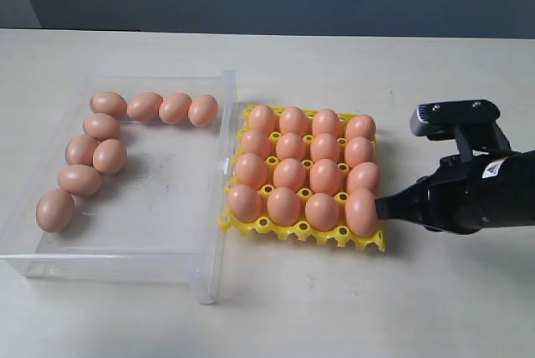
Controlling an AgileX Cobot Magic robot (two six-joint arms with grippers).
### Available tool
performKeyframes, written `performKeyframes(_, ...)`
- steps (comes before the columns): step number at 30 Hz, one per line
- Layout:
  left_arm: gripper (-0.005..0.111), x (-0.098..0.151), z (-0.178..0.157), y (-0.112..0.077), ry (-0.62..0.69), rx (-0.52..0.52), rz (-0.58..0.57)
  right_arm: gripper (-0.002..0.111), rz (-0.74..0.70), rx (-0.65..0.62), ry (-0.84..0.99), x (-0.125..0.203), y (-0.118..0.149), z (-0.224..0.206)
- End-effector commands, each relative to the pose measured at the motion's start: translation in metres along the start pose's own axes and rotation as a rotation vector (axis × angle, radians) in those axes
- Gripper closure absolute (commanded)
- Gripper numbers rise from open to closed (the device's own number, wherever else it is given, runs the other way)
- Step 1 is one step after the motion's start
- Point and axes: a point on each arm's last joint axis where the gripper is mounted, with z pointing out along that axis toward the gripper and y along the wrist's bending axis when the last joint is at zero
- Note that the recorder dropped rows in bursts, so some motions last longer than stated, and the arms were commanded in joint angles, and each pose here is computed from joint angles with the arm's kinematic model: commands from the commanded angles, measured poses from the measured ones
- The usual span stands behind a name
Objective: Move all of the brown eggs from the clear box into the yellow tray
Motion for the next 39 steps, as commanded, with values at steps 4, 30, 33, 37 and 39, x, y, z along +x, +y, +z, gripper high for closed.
performKeyframes(4,0.106,0.000,0.000,0.000,-0.011,0.001,-0.002,0.109,0.017,-0.070,-0.025,0.004,0.009,-0.036)
performKeyframes(30,0.106,0.000,0.000,0.000,-0.011,0.001,-0.002,0.109,0.084,-0.125,0.148,0.039,0.024,-0.012)
performKeyframes(33,0.106,0.000,0.000,0.000,-0.011,0.001,-0.002,0.109,0.092,-0.106,0.149,0.038,0.022,-0.005)
performKeyframes(37,0.106,0.000,0.000,0.000,-0.011,0.001,-0.002,0.109,0.099,-0.089,0.156,0.039,0.020,0.001)
performKeyframes(39,0.106,0.000,0.000,0.000,-0.011,0.001,-0.002,0.109,0.102,-0.077,0.155,0.038,0.019,0.006)
